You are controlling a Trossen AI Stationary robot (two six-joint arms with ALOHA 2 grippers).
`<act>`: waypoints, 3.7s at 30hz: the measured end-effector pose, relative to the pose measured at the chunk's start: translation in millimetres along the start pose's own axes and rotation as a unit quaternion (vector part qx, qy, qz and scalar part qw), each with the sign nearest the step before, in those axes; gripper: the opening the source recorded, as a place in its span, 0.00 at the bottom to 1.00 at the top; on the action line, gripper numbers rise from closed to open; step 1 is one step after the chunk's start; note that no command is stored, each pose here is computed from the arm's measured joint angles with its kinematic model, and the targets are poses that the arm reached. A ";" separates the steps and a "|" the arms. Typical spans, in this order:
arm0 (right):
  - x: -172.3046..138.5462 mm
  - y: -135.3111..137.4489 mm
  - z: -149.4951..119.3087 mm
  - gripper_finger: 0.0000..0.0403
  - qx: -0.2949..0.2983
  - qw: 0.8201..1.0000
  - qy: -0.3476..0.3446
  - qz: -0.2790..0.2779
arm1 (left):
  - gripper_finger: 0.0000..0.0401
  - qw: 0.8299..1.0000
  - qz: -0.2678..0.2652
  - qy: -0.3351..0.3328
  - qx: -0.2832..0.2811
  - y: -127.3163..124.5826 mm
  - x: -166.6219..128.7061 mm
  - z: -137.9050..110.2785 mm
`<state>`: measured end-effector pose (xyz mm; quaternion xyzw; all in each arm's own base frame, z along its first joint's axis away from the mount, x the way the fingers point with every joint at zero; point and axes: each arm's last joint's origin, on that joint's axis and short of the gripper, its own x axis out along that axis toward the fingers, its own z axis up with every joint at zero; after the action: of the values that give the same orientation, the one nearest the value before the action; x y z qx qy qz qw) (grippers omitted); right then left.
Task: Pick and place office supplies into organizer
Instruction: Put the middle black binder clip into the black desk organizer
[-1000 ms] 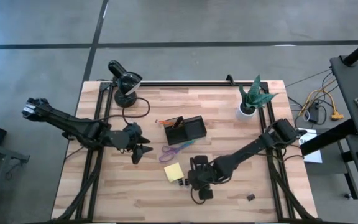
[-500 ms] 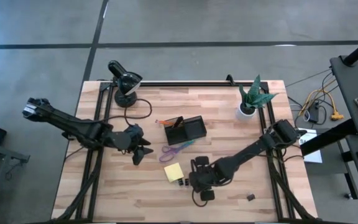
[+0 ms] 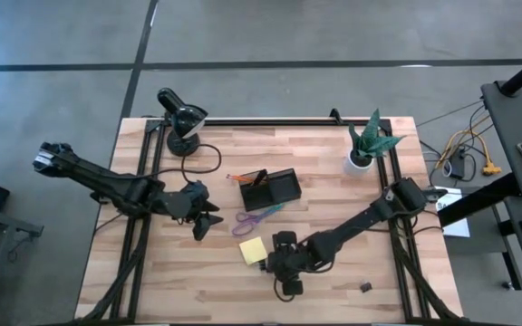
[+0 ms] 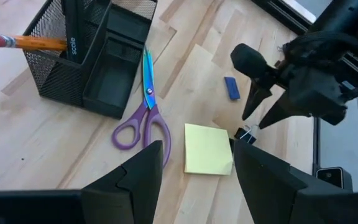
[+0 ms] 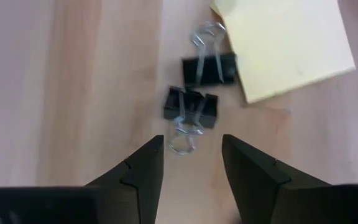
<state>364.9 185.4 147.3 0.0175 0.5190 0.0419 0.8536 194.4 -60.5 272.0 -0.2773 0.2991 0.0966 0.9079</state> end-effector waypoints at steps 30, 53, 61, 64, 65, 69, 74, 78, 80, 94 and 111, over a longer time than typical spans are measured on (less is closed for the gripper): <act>1.2 1.7 5.2 0.37 0.097 0.995 -0.030 0.014 | 0.45 1.000 0.002 0.001 0.005 0.3 -0.2 -0.2; 7.4 -3.0 -1.4 0.32 0.114 0.993 -0.035 0.002 | 0.45 1.000 0.002 0.001 0.005 0.4 0.0 -0.2; 7.5 -3.3 -1.4 0.23 0.114 0.993 -0.035 0.002 | 0.45 1.000 0.003 0.002 0.005 0.4 0.2 -0.4; 7.6 -4.0 -1.1 0.19 0.115 0.993 -0.035 0.002 | 0.45 1.000 0.003 0.002 0.005 0.5 0.2 -0.4; 7.6 -4.3 -1.0 0.18 0.116 0.993 -0.035 0.001 | 0.45 1.000 0.003 0.002 0.005 0.5 0.2 -0.4; 7.7 -7.8 1.1 0.14 0.122 0.992 -0.036 0.000 | 0.45 1.000 0.003 0.002 0.006 0.5 0.3 -0.5; 8.4 -18.3 6.5 0.09 0.174 0.984 -0.040 -0.004 | 0.45 1.000 0.003 0.002 0.006 0.5 0.3 -0.5; 9.5 -29.2 10.7 0.04 0.225 0.973 -0.043 -0.009 | 0.45 1.000 0.003 0.002 0.005 0.6 0.3 -0.5; 8.1 -33.5 12.7 0.02 0.240 0.969 -0.053 -0.021 | 0.45 1.000 0.003 0.002 0.005 0.6 0.3 -0.5; -29.6 -118.2 48.4 0.02 0.292 0.920 -0.152 -0.210 | 0.45 1.000 0.003 0.001 0.018 0.6 0.4 -0.3; -8.9 -162.7 45.7 0.02 0.264 0.944 -0.084 -0.182 | 0.45 1.000 0.004 0.002 0.019 0.7 0.4 -0.5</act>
<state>410.1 23.1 164.2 0.1504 0.4325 -0.2545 0.8518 194.2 -60.2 271.1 -0.2592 0.3037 0.0939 0.9120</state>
